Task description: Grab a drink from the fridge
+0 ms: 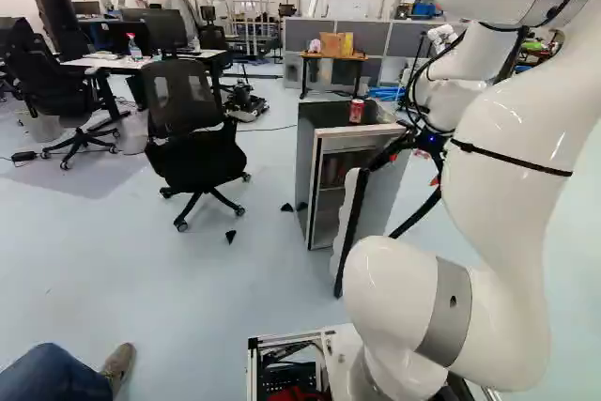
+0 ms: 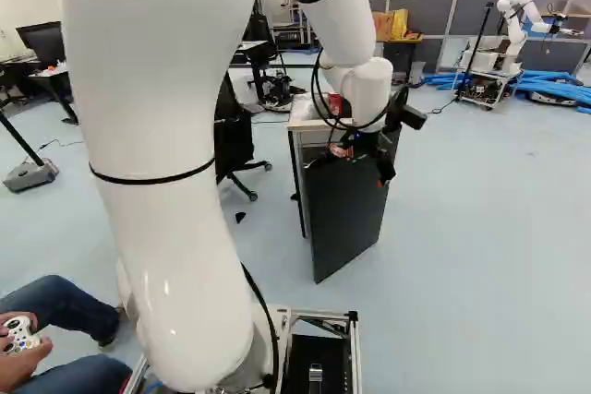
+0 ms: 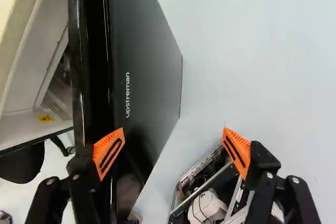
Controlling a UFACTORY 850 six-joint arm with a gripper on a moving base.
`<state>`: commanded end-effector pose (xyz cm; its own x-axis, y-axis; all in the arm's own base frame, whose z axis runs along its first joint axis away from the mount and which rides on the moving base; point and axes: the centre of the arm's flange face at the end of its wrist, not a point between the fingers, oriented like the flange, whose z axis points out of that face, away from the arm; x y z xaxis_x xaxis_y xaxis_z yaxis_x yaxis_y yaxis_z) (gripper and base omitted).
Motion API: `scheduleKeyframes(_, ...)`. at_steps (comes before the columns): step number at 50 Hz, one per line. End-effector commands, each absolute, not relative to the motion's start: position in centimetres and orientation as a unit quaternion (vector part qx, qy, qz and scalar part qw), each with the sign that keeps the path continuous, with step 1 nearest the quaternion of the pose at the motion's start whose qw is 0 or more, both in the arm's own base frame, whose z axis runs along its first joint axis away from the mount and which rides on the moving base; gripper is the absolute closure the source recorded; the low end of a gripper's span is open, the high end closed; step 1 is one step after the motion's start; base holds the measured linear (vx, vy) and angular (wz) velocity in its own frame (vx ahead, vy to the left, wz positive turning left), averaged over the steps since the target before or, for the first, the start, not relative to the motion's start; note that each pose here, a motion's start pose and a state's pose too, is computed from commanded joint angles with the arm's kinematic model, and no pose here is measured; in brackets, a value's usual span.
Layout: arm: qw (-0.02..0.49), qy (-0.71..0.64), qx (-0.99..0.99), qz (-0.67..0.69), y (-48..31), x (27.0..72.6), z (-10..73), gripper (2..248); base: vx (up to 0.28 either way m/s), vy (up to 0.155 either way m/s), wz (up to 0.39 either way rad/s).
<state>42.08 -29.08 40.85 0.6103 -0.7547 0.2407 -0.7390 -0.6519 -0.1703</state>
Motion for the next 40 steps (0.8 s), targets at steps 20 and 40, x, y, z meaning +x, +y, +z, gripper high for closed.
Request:
scheduleKeyframes(20, 0.024, 0.385, -0.915, -0.118, -27.4, 42.6, 38.4, 3, 0.000, 0.000, 0.000)
scheduleKeyframes(40, 0.009, 0.344, -0.930, -0.127, -25.2, 42.7, 38.4, 3, 0.000, 0.000, 0.000)
